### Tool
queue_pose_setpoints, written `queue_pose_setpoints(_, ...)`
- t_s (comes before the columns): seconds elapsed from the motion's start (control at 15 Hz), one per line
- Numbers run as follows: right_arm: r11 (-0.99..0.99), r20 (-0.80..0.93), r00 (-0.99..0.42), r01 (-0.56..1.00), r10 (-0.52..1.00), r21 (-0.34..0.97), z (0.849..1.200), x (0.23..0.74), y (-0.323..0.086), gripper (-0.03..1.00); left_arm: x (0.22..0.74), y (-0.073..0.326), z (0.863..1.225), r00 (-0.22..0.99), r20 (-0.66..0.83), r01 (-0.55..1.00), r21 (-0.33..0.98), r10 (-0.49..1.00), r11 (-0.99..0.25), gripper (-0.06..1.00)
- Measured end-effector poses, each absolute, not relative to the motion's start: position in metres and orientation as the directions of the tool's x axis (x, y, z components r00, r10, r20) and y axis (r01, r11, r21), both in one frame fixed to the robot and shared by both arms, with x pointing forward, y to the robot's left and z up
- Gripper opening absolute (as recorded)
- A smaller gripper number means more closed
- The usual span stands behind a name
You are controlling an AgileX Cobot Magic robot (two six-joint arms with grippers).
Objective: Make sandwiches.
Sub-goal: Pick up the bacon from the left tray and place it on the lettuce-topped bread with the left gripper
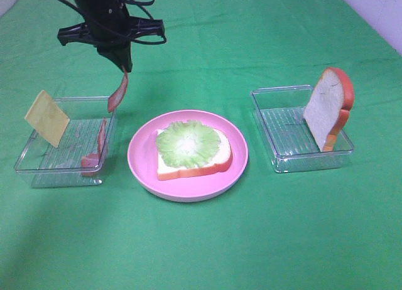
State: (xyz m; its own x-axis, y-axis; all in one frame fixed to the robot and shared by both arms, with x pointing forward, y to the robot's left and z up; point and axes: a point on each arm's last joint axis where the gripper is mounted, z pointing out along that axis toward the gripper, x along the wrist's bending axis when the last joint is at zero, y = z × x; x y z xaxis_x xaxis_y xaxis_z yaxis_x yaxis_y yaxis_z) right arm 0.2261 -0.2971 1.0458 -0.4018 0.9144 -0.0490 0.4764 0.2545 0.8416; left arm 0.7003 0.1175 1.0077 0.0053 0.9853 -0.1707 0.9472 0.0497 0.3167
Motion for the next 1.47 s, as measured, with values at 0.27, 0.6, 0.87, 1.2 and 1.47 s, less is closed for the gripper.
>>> queue_pose_setpoints(0.27,0.255,-0.049,-0.402,0.476,0.914,0.842,1.046,0.226,-0.297,0.78,0.696,0.098,1.025,0.108,-0.369,0.955,0.297,0.923,0.007,0.00)
queue_pose_setpoints(0.6,0.255,-0.049,-0.402,0.476,0.914,0.842,1.046,0.226,-0.297,0.78,0.674,0.053,1.030,0.220,-0.506,0.959,0.268,0.834,-0.090,0.00)
queue_pose_setpoints(0.87,0.255,-0.049,-0.402,0.476,0.914,0.842,1.046,0.226,-0.297,0.78,0.646,0.004,1.028,0.315,-0.512,0.940,0.283,0.799,-0.189,0.00)
queue_pose_setpoints(1.2,0.255,-0.049,-0.402,0.476,0.914,0.842,1.046,0.226,-0.297,0.78,0.643,-0.006,0.981,0.327,-0.403,0.944,0.190,0.855,-0.271,0.00)
queue_pose_setpoints(1.47,0.255,-0.049,-0.402,0.476,0.914,0.842,1.046,0.226,-0.297,0.78,0.646,0.001,0.965,0.335,-0.304,0.941,0.160,0.892,-0.299,0.00)
